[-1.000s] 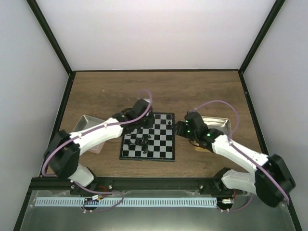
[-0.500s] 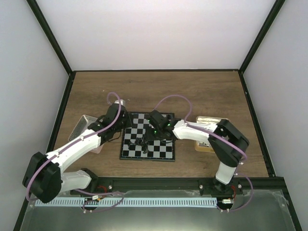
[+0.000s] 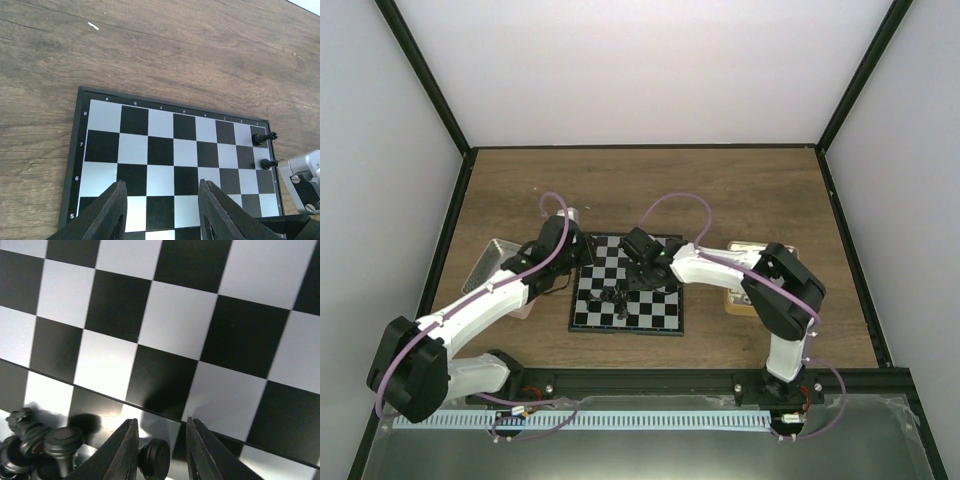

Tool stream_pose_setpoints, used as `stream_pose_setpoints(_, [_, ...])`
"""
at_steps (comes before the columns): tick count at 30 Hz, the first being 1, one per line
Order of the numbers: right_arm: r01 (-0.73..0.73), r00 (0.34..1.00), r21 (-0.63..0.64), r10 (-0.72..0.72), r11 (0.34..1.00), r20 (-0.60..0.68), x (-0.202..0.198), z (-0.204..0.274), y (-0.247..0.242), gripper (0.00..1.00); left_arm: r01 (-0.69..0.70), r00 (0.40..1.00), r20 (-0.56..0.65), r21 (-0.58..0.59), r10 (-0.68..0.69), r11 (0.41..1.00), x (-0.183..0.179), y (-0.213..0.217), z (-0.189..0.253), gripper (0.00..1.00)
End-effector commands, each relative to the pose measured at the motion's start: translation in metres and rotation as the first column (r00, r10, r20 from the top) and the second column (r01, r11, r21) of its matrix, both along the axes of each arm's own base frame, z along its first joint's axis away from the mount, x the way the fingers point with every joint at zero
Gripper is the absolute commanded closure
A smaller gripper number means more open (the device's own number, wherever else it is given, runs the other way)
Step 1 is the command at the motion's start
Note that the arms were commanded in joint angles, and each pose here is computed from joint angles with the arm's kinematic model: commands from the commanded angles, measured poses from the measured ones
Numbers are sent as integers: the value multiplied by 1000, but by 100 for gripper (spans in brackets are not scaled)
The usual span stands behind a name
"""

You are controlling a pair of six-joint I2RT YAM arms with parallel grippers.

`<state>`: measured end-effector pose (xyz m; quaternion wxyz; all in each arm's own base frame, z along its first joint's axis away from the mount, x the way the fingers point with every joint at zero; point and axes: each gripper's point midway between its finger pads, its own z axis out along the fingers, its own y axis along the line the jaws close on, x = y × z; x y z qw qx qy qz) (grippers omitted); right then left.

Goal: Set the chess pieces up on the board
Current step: Move the chess piece to the chessboard.

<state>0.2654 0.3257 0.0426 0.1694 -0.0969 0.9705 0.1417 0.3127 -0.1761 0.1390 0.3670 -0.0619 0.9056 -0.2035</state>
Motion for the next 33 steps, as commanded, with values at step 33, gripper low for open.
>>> stream_pose_setpoints(33, [-502,865,-41,502,864,-5,-58,8,-17,53,1,1000,11,-3,-1,1000,3,3,3,59])
